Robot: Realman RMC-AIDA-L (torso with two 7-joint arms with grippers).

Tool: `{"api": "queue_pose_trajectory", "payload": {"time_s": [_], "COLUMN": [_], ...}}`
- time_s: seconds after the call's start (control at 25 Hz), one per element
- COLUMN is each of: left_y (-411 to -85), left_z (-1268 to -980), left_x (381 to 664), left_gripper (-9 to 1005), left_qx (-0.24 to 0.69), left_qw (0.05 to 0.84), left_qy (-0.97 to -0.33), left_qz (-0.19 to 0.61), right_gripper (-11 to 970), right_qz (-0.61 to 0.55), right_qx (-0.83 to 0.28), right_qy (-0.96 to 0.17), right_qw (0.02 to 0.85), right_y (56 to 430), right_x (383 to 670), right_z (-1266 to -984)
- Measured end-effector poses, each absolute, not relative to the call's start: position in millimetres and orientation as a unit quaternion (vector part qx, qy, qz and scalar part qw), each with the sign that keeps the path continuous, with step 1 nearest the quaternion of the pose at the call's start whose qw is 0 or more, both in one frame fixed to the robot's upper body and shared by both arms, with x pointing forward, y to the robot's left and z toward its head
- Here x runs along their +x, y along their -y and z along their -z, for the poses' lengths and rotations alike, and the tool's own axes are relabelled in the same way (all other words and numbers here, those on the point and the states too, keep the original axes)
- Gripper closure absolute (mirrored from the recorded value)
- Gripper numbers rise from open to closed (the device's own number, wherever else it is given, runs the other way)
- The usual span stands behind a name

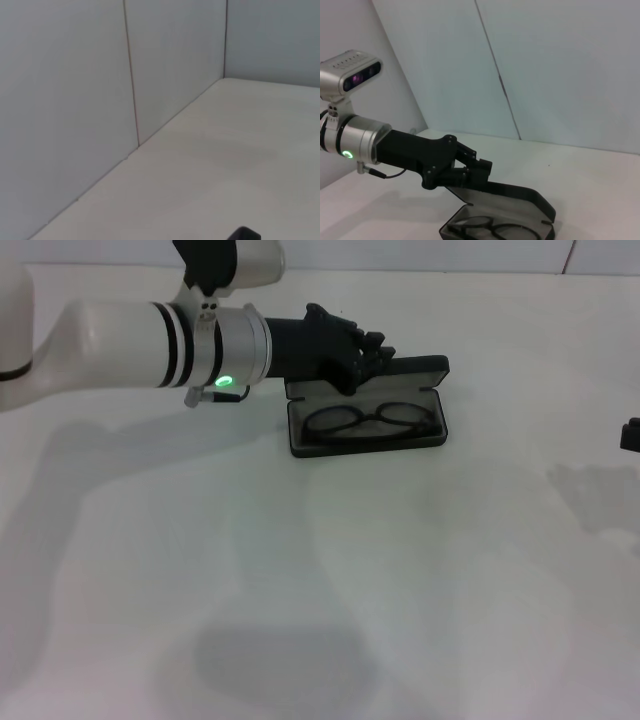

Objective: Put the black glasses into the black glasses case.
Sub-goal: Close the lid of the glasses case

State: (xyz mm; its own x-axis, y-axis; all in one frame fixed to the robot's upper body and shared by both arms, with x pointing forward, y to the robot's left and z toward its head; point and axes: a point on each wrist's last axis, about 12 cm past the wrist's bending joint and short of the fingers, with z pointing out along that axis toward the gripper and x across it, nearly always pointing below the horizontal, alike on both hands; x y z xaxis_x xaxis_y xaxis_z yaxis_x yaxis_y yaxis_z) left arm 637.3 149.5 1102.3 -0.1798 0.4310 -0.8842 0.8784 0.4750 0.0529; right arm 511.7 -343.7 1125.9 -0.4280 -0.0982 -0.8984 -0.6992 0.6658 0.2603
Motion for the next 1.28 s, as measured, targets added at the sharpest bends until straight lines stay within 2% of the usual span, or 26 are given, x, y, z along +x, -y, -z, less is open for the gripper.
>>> {"api": "queue_pose_trajectory", "payload": {"time_s": [0.52,1.28], "left_y": [-150,-137], "left_z": [-1095,-1080], "left_x": [633,611], "left_gripper": [795,790], "left_qx": [0.447,0.512], "left_qw": [0.447,0.393], "left_qy": [-0.734,-0.716], "left_qz": [0.246,0.267], "right_gripper": [863,862], "right_qz": [-0.335,-0.341], "right_qx": [-0.249,-0.245], "right_qy": [-0.781,-0.779], "right_qw": [0.465,0.466], "right_y": [341,342], "right_x": [509,506], "right_z": [-1118,-1113]}}
